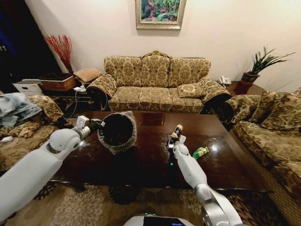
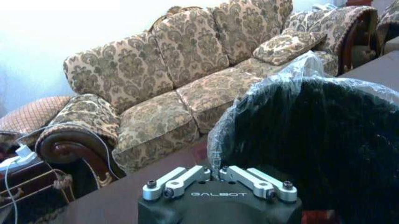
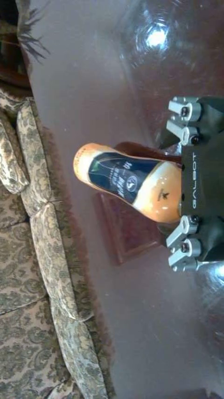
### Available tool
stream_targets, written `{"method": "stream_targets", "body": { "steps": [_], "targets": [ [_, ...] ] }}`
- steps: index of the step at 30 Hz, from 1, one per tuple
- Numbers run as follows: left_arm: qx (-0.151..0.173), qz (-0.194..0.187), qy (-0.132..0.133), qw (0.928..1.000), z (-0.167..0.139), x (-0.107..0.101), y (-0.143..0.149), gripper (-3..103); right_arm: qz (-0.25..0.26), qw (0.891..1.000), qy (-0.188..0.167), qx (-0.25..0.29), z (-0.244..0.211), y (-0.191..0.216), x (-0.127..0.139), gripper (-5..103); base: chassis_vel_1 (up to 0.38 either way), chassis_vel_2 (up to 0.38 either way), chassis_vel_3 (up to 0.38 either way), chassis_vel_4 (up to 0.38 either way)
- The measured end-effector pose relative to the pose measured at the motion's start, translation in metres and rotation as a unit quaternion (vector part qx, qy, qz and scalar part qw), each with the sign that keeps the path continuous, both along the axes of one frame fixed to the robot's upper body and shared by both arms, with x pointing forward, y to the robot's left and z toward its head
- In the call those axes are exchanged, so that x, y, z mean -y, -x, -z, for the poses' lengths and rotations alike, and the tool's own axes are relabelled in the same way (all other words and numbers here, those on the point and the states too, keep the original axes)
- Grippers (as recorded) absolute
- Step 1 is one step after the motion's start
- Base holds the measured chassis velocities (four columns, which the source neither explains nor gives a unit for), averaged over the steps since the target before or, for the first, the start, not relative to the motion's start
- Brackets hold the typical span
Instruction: Move to the front of the table and place the trash on the table into the trash bin.
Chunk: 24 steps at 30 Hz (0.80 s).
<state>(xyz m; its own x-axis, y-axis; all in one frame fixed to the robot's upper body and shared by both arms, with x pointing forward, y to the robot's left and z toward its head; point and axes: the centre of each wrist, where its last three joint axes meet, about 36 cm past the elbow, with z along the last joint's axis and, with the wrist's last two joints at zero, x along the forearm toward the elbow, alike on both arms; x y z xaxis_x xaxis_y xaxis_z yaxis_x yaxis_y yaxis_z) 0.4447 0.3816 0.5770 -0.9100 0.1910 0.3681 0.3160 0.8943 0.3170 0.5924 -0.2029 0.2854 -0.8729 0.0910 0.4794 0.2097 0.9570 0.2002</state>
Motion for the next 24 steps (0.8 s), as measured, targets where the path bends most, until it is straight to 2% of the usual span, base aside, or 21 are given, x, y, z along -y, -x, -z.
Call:
{"method": "stream_targets", "body": {
  "steps": [1,3,7,8,12,13,16,17,18,19,21,22,24],
  "targets": [
    [0.001,0.0,0.001,1.0,0.0,0.0,0.0,2,0.0,1.0,0.0,0.0,0.0,0.0,0.0,84,0.0,0.0,0.0,0.0],
    [0.001,0.001,0.002,1.0,-0.001,0.0,0.0,2,-0.001,1.0,-0.001,-0.002,0.001,0.0,-0.002,76,0.0,0.0,0.0,0.0],
    [0.004,0.001,0.002,1.0,-0.002,0.0,0.0,2,0.001,1.0,-0.005,-0.004,0.001,0.0,-0.003,68,0.0,0.0,0.0,0.0],
    [0.004,0.001,0.002,1.0,-0.002,0.0,0.0,2,0.002,1.0,-0.007,-0.005,0.0,0.0,-0.003,61,0.0,0.0,0.0,0.0],
    [0.004,0.001,0.003,1.0,-0.002,0.0,0.0,2,0.003,1.0,-0.009,-0.005,0.0,0.0,-0.001,57,0.0,0.0,0.0,0.0],
    [0.004,0.001,0.004,1.0,-0.001,0.0,0.0,2,0.004,1.0,-0.01,-0.004,-0.001,0.001,-0.001,50,0.0,0.0,0.0,0.0],
    [0.004,0.0,0.004,1.0,0.0,-0.001,-0.001,2,0.004,1.0,-0.01,-0.003,-0.003,0.003,0.0,47,0.0,0.0,0.0,0.0],
    [0.004,-0.001,0.004,1.0,0.0,-0.001,-0.001,2,0.002,1.0,-0.01,0.004,-0.007,0.007,0.0,41,0.0,0.0,0.0,0.0],
    [0.004,-0.001,0.004,1.0,0.0,-0.001,-0.001,2,0.002,1.0,-0.01,0.004,-0.007,0.007,0.0,41,0.0,0.0,0.0,0.0],
    [0.003,-0.001,0.004,1.0,0.001,-0.001,-0.002,2,-0.003,1.0,-0.011,0.017,-0.015,0.01,0.0,41,0.0,0.0,0.0,0.0],
    [0.003,-0.002,0.003,1.0,0.001,-0.002,-0.003,2,-0.019,0.998,-0.014,0.051,-0.032,0.018,0.0,34,0.0,0.0,0.0,0.0],
    [0.003,-0.002,0.003,1.0,0.001,-0.002,-0.003,2,-0.019,0.998,-0.014,0.051,-0.032,0.018,0.0,34,0.0,0.0,0.0,0.0],
    [0.002,-0.001,-0.007,1.0,-0.001,-0.005,-0.005,2,-0.057,0.989,-0.03,0.13,-0.064,0.039,0.008,33,0.0,0.0,0.0,0.0]
  ]
}}
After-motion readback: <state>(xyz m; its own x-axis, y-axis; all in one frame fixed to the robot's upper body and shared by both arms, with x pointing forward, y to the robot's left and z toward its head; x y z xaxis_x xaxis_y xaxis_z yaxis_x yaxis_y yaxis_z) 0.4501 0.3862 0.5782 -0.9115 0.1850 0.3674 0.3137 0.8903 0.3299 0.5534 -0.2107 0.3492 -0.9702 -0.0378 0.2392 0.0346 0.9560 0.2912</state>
